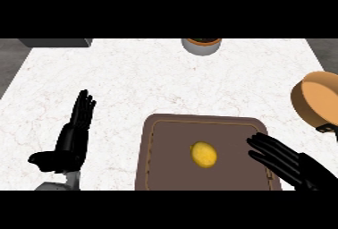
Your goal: Pick the lemon from the tray and place it in the pot
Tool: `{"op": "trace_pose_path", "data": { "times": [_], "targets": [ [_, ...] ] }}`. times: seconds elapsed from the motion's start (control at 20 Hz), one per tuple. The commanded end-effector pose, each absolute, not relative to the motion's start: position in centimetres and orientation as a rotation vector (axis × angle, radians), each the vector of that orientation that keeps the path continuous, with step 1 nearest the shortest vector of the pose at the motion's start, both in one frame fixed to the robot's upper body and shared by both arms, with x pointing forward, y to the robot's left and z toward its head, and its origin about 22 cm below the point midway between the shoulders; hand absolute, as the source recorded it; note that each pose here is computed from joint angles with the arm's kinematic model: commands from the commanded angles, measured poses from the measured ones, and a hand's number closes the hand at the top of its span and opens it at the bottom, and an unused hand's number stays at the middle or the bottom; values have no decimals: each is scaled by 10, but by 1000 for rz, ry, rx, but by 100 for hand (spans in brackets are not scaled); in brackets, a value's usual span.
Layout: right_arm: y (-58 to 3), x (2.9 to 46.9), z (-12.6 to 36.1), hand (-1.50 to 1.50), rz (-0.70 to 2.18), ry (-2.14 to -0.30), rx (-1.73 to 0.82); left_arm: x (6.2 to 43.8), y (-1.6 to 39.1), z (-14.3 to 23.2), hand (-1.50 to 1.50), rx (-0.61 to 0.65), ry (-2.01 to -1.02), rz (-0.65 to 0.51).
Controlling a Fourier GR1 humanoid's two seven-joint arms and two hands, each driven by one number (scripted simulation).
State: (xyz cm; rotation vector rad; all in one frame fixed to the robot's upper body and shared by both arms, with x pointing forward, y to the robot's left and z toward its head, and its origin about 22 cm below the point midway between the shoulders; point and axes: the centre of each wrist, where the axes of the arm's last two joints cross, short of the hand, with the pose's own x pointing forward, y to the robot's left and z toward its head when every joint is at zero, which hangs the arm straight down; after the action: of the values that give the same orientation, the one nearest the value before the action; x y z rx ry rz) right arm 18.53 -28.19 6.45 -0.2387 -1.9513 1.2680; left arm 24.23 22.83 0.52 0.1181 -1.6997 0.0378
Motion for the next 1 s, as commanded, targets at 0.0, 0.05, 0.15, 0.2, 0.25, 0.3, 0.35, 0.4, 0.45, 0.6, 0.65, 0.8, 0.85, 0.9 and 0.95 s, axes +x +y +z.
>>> {"op": "trace_pose_path", "data": {
  "times": [0.0,0.05,0.15,0.2,0.25,0.3,0.35,0.4,0.45,0.6,0.65,0.8,0.85,0.9,0.95],
  "targets": [
    [-246,181,58,-150,1313,-1867,-264,239,210,-2,0,107,-1700,56],
    [-231,193,71,-150,1331,-1842,-270,245,231,9,0,101,-1705,25],
    [-231,178,45,-150,1313,-1836,-242,239,236,-3,0,121,-1698,46],
    [-221,186,42,-150,1318,-1828,-236,234,218,4,0,116,-1715,47],
    [-220,200,52,-150,1346,-1800,-288,248,234,-7,0,94,-1705,35],
    [-205,188,52,-150,1386,-1768,-338,243,224,27,0,118,-1709,32],
    [-227,205,42,-150,1386,-1711,-359,241,217,13,0,116,-1707,44],
    [-215,190,24,-150,1392,-1715,-360,244,226,3,0,124,-1693,36],
    [-222,183,46,-150,1399,-1681,-361,249,223,2,0,87,-1687,26],
    [-220,198,36,-150,1400,-1666,-315,234,215,-5,0,119,-1712,33],
    [-190,216,18,-150,1419,-1667,-318,252,234,-4,0,104,-1708,37],
    [-202,236,11,-150,1431,-1641,-306,239,206,4,0,110,-1714,32],
    [-203,205,11,-150,1421,-1671,-303,258,227,19,0,97,-1690,41],
    [-205,215,20,-150,1411,-1660,-303,234,224,13,0,121,-1721,42],
    [-202,212,19,-150,1405,-1694,-320,246,222,-13,0,97,-1697,52]
  ]
}}
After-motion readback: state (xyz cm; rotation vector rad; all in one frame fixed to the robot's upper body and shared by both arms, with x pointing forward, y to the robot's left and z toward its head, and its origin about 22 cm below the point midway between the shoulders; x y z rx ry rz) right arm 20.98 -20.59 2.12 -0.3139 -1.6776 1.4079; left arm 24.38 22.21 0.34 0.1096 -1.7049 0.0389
